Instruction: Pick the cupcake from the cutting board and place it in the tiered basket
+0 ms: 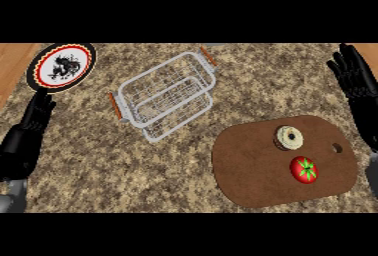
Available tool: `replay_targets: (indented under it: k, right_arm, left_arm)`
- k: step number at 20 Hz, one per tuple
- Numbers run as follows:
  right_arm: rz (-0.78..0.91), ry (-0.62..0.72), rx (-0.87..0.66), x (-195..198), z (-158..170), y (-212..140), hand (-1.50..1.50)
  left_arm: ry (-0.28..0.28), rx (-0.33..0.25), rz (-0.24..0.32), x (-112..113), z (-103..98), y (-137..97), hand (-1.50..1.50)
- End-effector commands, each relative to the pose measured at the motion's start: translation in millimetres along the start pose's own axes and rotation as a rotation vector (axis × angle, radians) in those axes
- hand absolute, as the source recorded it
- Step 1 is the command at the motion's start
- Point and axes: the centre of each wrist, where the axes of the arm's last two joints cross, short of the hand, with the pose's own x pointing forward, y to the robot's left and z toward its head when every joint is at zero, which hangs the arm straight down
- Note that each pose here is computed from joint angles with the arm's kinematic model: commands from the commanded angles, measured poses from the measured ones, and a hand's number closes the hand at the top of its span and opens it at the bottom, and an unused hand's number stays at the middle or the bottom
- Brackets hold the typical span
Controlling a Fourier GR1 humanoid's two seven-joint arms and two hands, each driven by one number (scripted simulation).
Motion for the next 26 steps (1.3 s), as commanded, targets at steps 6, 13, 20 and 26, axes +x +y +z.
replay_targets:
  k: [6,13,20,26]
  right_arm:
    - [-0.234,-0.219,0.242,13,2,101,1.5]
    - [0.148,0.18,-0.358,-55,49,99,-1.5]
    - [0.599,0.205,-0.211,-10,38,48,-1.5]
    - [0.905,0.442,0.174,15,40,36,-1.5]
  left_arm:
    - [0.187,-0.113,0.12,5,-6,-28,0.0]
    - [0.243,-0.146,0.166,-3,10,-35,0.0]
    - [0.279,-0.161,0.163,5,10,-37,0.0]
    - [0.253,-0.159,0.142,10,2,-39,0.0]
